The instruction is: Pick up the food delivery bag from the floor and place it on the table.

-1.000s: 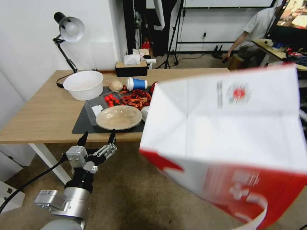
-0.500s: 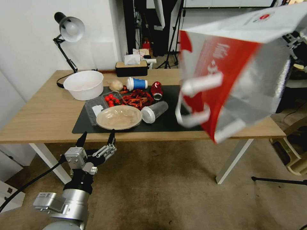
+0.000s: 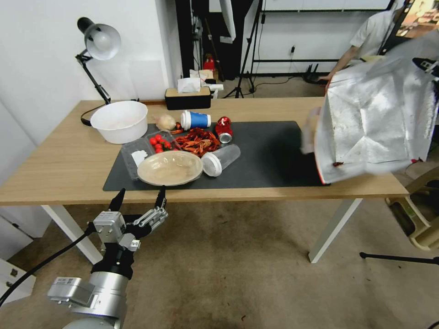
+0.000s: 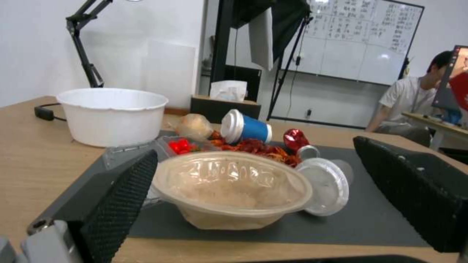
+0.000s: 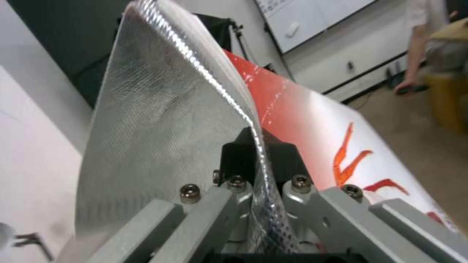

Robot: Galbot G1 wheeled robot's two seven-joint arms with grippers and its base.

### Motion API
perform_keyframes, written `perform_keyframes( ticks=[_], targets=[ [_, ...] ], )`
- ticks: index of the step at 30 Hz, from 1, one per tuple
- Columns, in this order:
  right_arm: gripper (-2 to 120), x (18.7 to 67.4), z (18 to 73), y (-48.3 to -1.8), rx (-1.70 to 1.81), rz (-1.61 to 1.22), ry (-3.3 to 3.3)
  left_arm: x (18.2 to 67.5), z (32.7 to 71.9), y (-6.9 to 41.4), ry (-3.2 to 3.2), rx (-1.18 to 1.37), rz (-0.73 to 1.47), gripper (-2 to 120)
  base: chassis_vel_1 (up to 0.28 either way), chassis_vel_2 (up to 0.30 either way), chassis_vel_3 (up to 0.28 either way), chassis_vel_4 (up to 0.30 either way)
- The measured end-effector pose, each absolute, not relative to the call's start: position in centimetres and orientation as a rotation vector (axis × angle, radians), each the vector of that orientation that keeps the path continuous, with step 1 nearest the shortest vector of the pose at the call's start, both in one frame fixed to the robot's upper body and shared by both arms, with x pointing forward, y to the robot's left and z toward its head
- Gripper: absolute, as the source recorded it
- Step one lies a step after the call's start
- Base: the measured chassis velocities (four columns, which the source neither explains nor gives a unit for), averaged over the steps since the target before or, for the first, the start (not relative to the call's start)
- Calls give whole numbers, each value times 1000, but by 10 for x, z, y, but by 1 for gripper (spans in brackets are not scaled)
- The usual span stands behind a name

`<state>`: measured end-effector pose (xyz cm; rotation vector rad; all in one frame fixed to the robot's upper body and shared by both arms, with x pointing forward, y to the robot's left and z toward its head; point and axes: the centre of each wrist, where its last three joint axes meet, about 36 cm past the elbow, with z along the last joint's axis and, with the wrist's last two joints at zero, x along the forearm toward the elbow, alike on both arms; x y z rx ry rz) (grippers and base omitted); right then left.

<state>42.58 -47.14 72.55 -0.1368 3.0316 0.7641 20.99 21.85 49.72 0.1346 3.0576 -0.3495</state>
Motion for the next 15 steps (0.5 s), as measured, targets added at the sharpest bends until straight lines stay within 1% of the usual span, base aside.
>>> perform_keyframes(
  ticks=[2,4,12,15],
  targets=[
    [0,428,725,-471,-159,795,3013,210,497,218,3059,135,-346,100,0,0,0,0],
    [0,438,716,-468,-247,922,2955,209,497,217,3061,132,-338,100,0,0,0,0],
    [0,456,693,-461,-217,1032,3017,208,498,219,3064,124,-324,100,0,0,0,0],
    [0,472,685,-451,-229,1092,3018,207,497,219,3066,115,-317,100,0,0,0,0]
  ],
)
